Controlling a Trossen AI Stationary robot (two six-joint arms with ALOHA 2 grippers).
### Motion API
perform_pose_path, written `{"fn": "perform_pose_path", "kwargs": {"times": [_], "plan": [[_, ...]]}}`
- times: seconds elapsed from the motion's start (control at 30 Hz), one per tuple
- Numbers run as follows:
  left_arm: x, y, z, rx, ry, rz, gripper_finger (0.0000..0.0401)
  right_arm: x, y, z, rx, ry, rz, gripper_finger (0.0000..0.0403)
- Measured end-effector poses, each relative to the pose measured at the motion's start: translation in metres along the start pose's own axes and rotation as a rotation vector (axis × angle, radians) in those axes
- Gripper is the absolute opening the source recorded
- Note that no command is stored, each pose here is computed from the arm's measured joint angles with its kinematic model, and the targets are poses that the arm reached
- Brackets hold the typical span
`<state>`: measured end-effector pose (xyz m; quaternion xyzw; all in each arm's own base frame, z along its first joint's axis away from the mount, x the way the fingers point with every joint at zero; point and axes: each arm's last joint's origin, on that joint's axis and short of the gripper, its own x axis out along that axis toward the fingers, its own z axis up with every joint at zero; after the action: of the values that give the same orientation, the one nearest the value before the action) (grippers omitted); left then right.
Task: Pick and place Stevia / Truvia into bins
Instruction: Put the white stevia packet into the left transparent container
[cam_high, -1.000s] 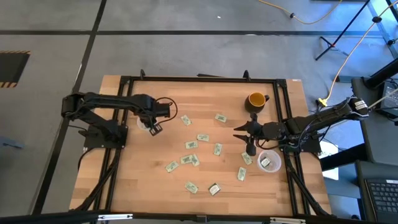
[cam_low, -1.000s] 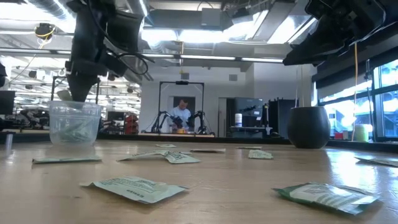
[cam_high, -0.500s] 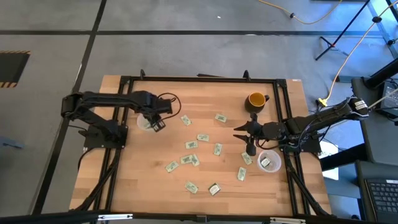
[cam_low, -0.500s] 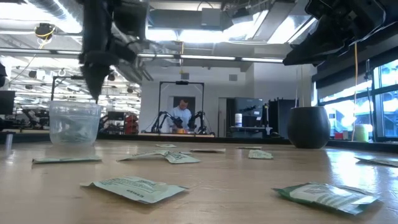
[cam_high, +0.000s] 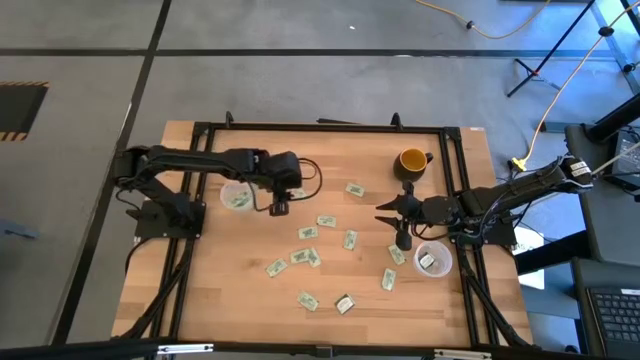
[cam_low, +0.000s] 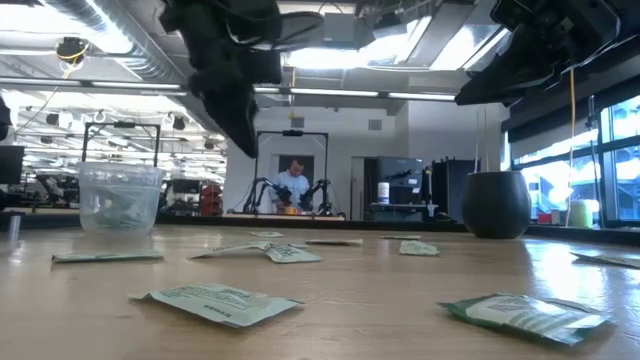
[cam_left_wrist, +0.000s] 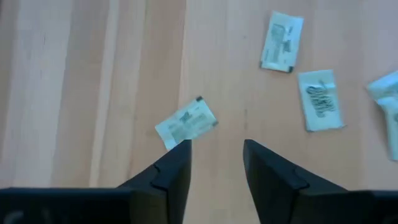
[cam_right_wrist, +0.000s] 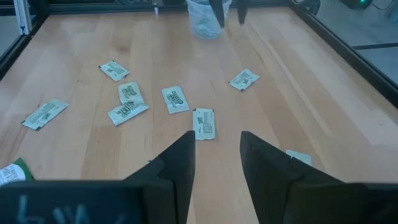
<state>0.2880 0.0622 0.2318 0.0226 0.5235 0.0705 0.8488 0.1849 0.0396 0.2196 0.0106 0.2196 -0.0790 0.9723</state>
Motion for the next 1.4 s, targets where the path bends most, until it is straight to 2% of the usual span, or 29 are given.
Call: {"fn": "perform_pose_path", "kwargs": {"times": [0.17,0.33,0.67,0.83,1.0,1.23,1.4], "plan": [[0.027,0.000,0.004,0.101,0.026,0.004,0.0176,0.000,0.000,0.000,-0.002,0.000,0.000,0.0131],[0.058,0.002,0.011,0.100,-0.008,0.021,0.0192,0.000,0.000,0.000,-0.002,0.000,0.000,0.0131],[0.098,0.018,-0.003,0.057,0.126,0.039,0.0193,0.000,0.000,0.000,-0.004,0.000,0.000,0.0131],[0.106,0.024,-0.008,0.002,0.161,0.024,0.0193,0.000,0.000,0.000,-0.006,0.001,0.000,0.0131],[0.107,0.026,-0.010,-0.023,0.168,-0.038,0.0190,0.000,0.000,0.000,-0.006,0.001,0.000,0.0131],[0.105,0.022,-0.013,-0.071,0.179,-0.117,0.0149,0.000,0.000,0.000,-0.006,0.001,0.000,0.0131],[0.105,0.022,-0.013,-0.073,0.182,-0.124,0.0120,0.000,0.000,0.000,-0.007,0.001,0.000,0.0131]]}}
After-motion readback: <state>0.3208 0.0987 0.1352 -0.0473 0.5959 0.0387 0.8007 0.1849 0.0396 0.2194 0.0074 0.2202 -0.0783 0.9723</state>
